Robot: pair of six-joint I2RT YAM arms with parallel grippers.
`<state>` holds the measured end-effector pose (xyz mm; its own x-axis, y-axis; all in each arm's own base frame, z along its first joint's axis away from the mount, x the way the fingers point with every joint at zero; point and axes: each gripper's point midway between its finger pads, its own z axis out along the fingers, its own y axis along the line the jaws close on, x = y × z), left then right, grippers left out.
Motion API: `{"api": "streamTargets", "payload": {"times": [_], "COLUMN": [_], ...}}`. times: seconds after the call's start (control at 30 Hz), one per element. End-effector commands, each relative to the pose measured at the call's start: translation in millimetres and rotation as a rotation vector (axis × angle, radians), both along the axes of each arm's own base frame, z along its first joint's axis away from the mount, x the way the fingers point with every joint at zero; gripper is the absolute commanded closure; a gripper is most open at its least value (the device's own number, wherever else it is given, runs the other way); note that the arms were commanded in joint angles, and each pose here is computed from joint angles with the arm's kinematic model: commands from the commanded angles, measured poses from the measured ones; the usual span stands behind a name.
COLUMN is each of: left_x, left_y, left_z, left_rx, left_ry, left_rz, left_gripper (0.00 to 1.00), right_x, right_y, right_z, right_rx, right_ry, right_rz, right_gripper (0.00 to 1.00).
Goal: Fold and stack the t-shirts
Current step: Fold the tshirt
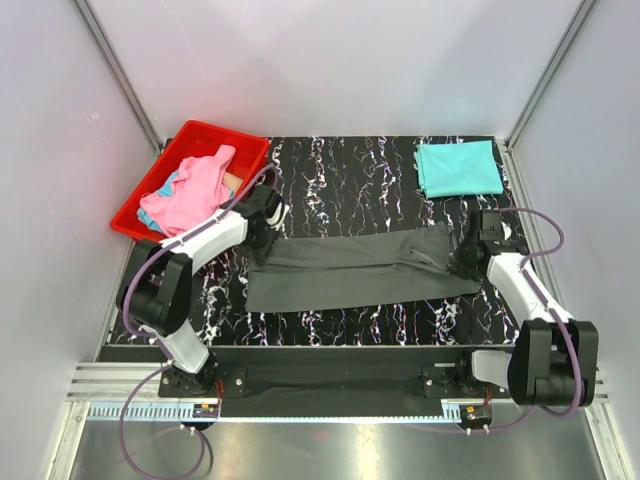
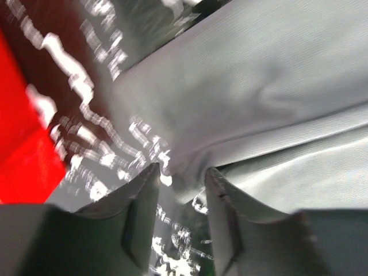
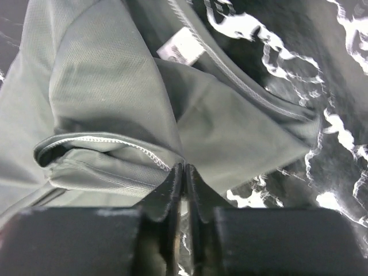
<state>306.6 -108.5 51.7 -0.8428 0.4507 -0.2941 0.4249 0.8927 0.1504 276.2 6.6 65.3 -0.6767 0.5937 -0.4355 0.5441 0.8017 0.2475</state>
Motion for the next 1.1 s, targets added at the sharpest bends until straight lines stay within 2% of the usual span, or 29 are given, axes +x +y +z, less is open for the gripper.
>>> {"api": "streamTargets", "payload": {"times": [0.0, 0.03, 0.07, 0.2, 0.3, 0.47, 0.57, 0.67, 0.83, 0.9, 1.07], "left_x": [8, 3, 11, 18, 13, 20, 25, 21, 22, 27, 48], "left_y": [24, 28, 22, -16, -45, -47, -58, -53, -9, 3, 13], "left_z": [38, 46, 66, 88, 75, 41, 19, -5, -26, -23, 1], "left_rx": [0.149, 0.169, 0.137, -0.091, -0.239, -0.255, -0.352, -0.312, -0.086, -0.026, 0.013], "left_ry": [-0.115, -0.108, -0.151, -0.214, -0.156, -0.078, -0.004, 0.043, -0.02, -0.063, -0.183], "left_rz": [0.126, 0.159, 0.174, 0.168, 0.151, 0.254, 0.316, 0.351, 0.453, 0.488, 0.529], "left_gripper": [0.55, 0.53, 0.49, 0.44, 0.44, 0.45, 0.47, 0.5, 0.51, 0.51, 0.47], "right_x": [5, 2, 5, 15, 35, 68, 83, 77, 63, 56, 48], "right_y": [-9, -8, -7, 2, 28, 36, 35, 30, 3, -11, -32], "right_z": [25, 29, 40, 60, 62, 35, 13, -15, -38, -46, -46], "right_rx": [-0.007, -0.003, 0.006, 0.042, 0.139, 0.159, 0.162, 0.151, 0.076, 0.037, -0.029], "right_ry": [-0.094, -0.093, -0.124, -0.171, -0.201, -0.128, -0.064, 0.033, 0.058, 0.073, 0.074], "right_rz": [-0.119, -0.122, -0.121, -0.068, 0.064, 0.13, 0.122, 0.083, -0.031, -0.073, -0.132], "right_gripper": [0.78, 0.73, 0.67, 0.63, 0.63, 0.63, 0.64, 0.66, 0.67, 0.68, 0.7]}}
